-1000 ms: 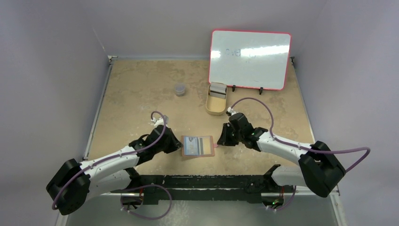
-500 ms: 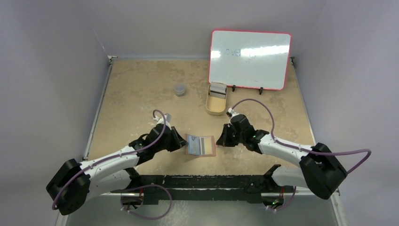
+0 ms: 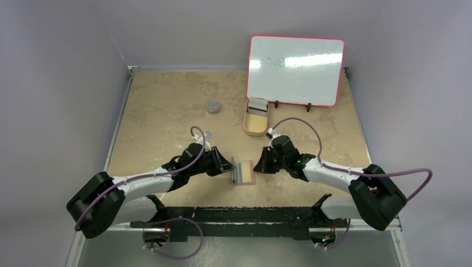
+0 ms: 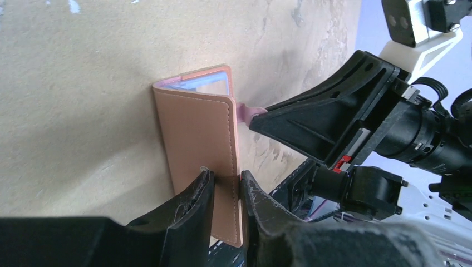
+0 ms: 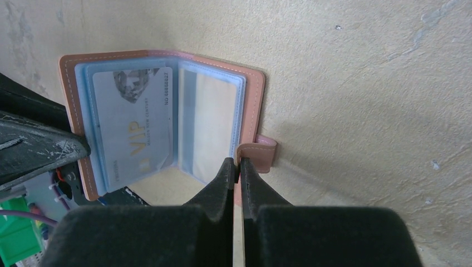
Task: Put the credit cards into the card holder
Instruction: Close the card holder at the center of the board.
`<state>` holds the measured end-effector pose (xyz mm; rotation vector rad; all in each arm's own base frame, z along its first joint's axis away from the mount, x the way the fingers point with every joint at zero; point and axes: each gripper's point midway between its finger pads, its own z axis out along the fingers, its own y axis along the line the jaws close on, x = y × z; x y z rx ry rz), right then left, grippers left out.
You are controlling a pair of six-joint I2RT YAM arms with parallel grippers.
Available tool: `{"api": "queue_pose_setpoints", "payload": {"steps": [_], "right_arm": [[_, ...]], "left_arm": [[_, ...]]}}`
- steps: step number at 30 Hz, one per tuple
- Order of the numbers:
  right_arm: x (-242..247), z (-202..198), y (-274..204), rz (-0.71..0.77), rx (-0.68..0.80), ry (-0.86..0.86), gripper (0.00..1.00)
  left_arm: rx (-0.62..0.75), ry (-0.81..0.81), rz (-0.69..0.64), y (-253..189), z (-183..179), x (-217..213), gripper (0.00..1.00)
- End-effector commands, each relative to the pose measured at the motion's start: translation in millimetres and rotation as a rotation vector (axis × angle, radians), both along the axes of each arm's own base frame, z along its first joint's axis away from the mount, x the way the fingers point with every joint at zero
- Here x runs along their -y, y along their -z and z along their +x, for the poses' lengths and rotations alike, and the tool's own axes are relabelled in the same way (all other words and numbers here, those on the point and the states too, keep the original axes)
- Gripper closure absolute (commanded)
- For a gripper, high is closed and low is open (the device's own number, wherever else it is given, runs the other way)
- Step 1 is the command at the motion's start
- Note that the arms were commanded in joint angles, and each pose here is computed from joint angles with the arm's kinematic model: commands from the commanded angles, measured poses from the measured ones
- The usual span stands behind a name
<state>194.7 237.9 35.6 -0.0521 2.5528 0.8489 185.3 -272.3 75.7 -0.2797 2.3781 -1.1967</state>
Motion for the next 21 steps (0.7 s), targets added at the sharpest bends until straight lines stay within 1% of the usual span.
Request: {"api": "queue_pose_setpoints", "payload": {"steps": [1, 15, 19, 21], "right_arm": [[-1.6, -1.2, -1.5, 0.022, 0.004, 0.0, 1.0], [-7.7, 0.9, 4.1, 0.029, -0.016, -0.009, 1.0], [-6.7, -0.2, 6.3, 0.027, -0.022, -0.005, 1.0], [-5.4, -0.3, 5.6, 0.026, -0.018, -0.001, 1.0]], "left_arm": [[0.045, 0.047, -0.102, -22.6, 5.0, 20.9, 0.76], [0.038, 0.12, -0.099, -19.8, 8.2, 46.4, 0.65], [0.042, 0.111, -0.073, -15.0, 10.5, 44.3, 0.65], [0.047, 0.101, -0.038, -10.7, 13.4, 41.2, 0.66]]}}
